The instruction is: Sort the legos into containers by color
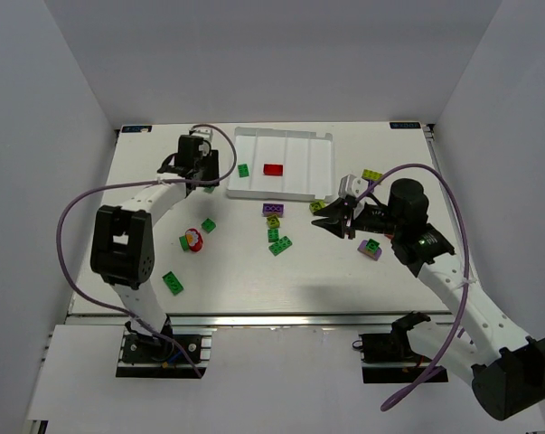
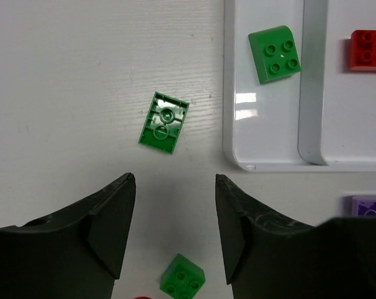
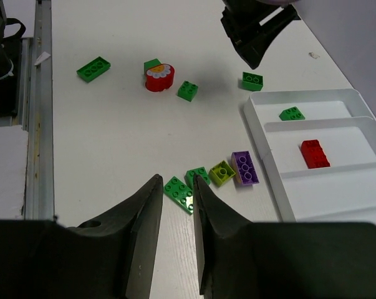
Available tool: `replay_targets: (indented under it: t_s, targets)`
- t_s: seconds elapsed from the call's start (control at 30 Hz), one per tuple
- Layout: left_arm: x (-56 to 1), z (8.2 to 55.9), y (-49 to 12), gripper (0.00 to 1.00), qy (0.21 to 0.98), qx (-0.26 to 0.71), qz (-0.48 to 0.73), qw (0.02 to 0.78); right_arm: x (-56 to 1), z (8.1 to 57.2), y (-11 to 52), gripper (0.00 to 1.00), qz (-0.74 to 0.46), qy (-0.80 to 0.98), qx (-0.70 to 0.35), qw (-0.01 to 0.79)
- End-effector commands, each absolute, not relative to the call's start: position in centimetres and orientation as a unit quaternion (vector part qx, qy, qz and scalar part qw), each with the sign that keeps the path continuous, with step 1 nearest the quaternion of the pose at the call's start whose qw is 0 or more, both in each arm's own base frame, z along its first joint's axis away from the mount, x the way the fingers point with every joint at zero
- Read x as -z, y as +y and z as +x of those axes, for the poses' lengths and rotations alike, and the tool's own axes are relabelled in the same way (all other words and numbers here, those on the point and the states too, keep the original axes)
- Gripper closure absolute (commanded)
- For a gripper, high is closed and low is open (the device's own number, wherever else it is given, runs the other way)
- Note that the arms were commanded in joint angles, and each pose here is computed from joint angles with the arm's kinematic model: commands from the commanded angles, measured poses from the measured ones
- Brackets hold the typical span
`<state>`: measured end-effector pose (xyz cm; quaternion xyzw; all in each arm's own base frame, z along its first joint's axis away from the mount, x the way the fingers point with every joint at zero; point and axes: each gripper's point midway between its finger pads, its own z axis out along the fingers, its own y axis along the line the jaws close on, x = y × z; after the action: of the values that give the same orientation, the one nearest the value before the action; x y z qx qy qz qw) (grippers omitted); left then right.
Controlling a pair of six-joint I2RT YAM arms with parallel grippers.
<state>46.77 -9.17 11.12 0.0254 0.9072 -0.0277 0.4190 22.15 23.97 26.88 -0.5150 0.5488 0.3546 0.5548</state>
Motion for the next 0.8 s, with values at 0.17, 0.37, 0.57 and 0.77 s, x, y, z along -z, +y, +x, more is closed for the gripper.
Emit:
replay_targets:
  t_s: [0.17,0.37,0.57,0.77]
  targets:
    - [-10.8,49.2,-8.8,0.36,0.916,-0.016,0.066,0.395,-28.3,22.0,23.8,0.68,-0.521,0.523,-0.341,0.582]
    - [-9.5,50.2,-7.9,0.35,0.920,-0.050,0.086,0.380,-28.3,21.9,23.8,0.68,-0.521,0.521,-0.342,0.583]
    - [-8.2,51.1,-8.7,0.35,0.925,-0.037,0.099,0.365,-28.1,22.0,23.8,0.67,-0.521,0.523,-0.344,0.580]
    - [-6.7,52.1,-9.2,0.34,0.930,-0.031,0.106,0.351,-27.9,22.0,23.8,0.67,-0.521,0.524,-0.344,0.579]
